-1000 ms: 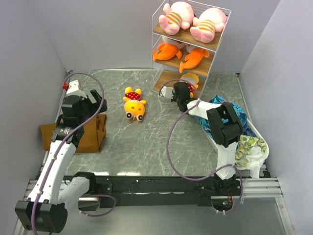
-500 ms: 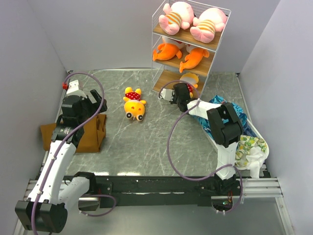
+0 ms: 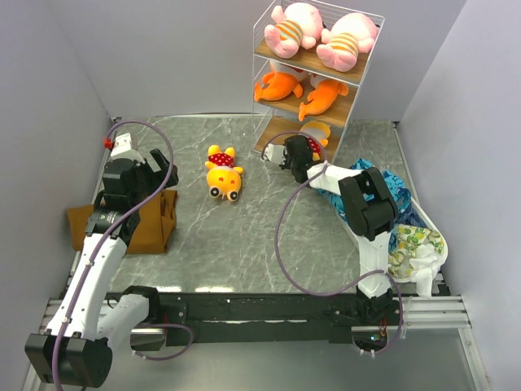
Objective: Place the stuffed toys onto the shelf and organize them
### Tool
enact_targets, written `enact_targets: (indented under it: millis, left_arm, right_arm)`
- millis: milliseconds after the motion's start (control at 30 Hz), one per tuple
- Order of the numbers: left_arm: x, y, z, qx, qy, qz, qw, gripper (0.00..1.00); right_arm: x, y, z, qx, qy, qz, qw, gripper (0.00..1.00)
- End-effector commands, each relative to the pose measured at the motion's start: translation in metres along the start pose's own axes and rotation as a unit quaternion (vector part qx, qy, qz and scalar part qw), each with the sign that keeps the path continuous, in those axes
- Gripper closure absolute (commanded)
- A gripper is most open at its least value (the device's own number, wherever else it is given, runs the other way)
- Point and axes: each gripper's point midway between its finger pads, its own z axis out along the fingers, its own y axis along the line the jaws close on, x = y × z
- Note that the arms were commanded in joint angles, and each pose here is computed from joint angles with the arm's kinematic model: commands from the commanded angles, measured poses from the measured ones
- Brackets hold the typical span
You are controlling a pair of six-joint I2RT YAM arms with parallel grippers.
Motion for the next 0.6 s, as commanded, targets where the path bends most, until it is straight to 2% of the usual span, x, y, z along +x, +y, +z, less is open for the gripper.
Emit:
enact_targets:
  millis: [0, 133, 233, 300, 467, 567]
  left_arm:
    - [-0.007, -0.002, 0.000, 0.002, -0.016, 0.007, 1.000, 0.04]
    - [-0.006, -0.002, 0.000, 0.003, -0.015, 0.007, 1.000, 0.04]
    - [-0.006, -0.002, 0.001, 0.002, -0.015, 0.007, 1.000, 0.03]
    - [-0.005, -0.002, 0.001, 0.003, -0.014, 0.007, 1.000, 0.04]
    - [-0.006, -0.003, 0.001, 0.003, -0.015, 0.007, 1.000, 0.04]
    - [-0.006, -0.002, 0.000, 0.001, -0.016, 0.006, 1.000, 0.03]
  right_arm:
    - [0.007, -0.007, 0.003, 0.019, 0.019, 0.018, 0.999, 0.60]
    - [0.017, -0.007, 0.005, 0.023, 0.038, 0.030, 0.999, 0.63]
    - [0.023, -0.010, 0.004, 0.027, 0.047, 0.048, 0.997, 0.70]
    - [0.025, -0.011, 0.002, 0.034, 0.050, 0.057, 0.996, 0.79]
    - [0.035, -0.010, -0.003, 0.047, 0.070, 0.074, 0.994, 0.87]
    - [0.036, -0.010, -0.008, 0.051, 0.069, 0.088, 0.992, 0.87]
